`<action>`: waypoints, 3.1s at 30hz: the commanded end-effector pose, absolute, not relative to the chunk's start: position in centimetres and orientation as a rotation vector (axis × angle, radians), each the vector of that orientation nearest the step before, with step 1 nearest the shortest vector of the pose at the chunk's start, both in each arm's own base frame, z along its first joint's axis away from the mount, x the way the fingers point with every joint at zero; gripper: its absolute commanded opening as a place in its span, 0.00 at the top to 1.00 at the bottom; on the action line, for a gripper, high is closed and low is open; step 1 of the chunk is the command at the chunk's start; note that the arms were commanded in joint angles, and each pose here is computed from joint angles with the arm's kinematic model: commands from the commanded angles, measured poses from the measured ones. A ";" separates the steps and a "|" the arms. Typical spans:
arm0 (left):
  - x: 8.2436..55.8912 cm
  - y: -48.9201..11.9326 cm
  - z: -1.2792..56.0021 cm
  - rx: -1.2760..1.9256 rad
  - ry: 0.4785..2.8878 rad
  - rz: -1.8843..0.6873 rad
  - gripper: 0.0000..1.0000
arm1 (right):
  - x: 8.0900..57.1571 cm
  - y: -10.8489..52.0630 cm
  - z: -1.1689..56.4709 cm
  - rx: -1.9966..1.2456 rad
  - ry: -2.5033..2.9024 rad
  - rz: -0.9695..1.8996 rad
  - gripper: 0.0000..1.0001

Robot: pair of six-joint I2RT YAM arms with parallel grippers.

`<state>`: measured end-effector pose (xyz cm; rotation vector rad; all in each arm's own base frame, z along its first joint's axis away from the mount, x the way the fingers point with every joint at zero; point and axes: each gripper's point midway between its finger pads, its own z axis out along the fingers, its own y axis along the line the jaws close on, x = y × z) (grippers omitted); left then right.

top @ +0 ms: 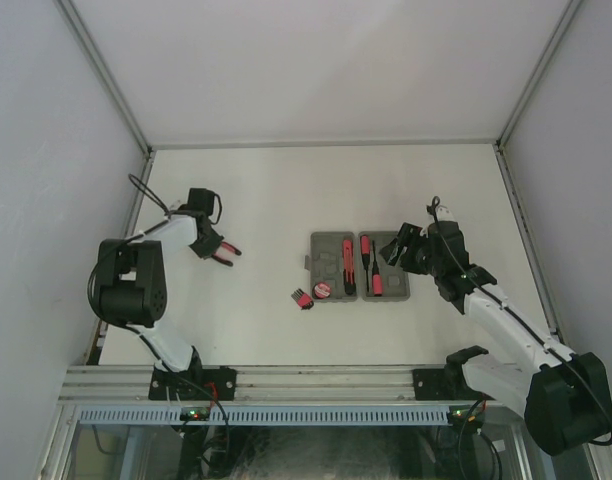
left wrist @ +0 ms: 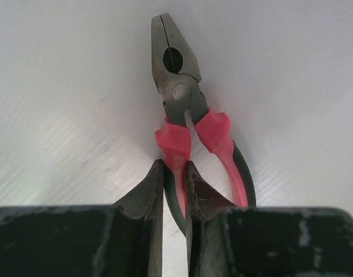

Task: Sort the tools into containers
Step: Move the pliers to the center of the board, then pick up the pliers at the center of the board.

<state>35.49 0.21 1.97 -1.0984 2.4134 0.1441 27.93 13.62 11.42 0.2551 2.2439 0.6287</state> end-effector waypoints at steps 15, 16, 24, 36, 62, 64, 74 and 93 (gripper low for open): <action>38.5 -10.8 4.7 -0.377 2.523 -0.024 1.00 | 28.6 14.0 12.3 0.262 2.203 0.663 0.38; 38.4 -11.1 4.6 -0.352 2.528 -0.033 1.00 | 28.6 14.0 12.2 0.261 2.204 0.666 0.37; 38.2 -11.2 4.0 -0.300 2.558 0.013 0.91 | 28.6 14.3 12.1 0.256 2.210 0.682 0.38; 37.4 -10.2 4.0 -0.422 2.532 0.060 0.63 | 28.5 14.4 11.9 0.255 2.223 0.689 0.38; 38.0 -10.8 4.9 -0.439 2.518 0.013 1.00 | 28.6 14.6 12.0 0.255 2.218 0.702 0.38; 38.2 -11.1 5.8 -0.416 2.491 -0.022 1.00 | 28.6 14.5 12.1 0.248 2.212 0.700 0.38; 38.6 -11.8 9.9 -0.357 2.382 -0.107 1.00 | 28.8 15.1 13.5 0.176 2.173 0.730 0.40; 37.0 -19.0 13.5 -0.160 2.334 -0.237 1.00 | 28.1 18.6 16.0 -0.037 2.129 0.797 0.43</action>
